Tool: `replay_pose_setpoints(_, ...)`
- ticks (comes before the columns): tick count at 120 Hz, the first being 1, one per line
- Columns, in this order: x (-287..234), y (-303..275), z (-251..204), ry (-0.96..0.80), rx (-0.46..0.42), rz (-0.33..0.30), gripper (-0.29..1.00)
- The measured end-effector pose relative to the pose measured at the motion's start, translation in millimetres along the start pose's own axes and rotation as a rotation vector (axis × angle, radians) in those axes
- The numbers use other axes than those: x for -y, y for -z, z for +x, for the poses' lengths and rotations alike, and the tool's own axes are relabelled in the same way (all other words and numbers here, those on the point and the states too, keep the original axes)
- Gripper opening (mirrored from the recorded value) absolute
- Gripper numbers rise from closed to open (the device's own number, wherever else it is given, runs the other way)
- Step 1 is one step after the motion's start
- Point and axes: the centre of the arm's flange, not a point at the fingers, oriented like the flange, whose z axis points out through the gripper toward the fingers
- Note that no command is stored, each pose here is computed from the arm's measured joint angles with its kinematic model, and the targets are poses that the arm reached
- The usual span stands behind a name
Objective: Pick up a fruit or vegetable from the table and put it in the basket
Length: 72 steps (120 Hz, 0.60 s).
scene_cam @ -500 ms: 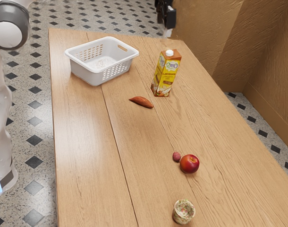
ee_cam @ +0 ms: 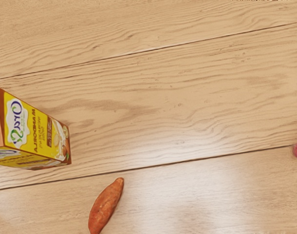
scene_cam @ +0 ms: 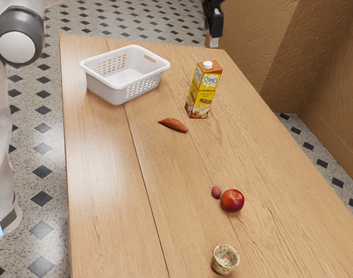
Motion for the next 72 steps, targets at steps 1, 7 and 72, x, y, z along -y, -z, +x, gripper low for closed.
replay_pose_setpoints(1,-3,0,0,-0.004,-0.002,-0.001,0.68)
replay_pose_setpoints(7,-22,1,2,-0.033,-0.005,-0.017,0.68)
replay_pose_setpoints(72,-140,-179,32,-0.114,-0.112,-0.211,0.68)
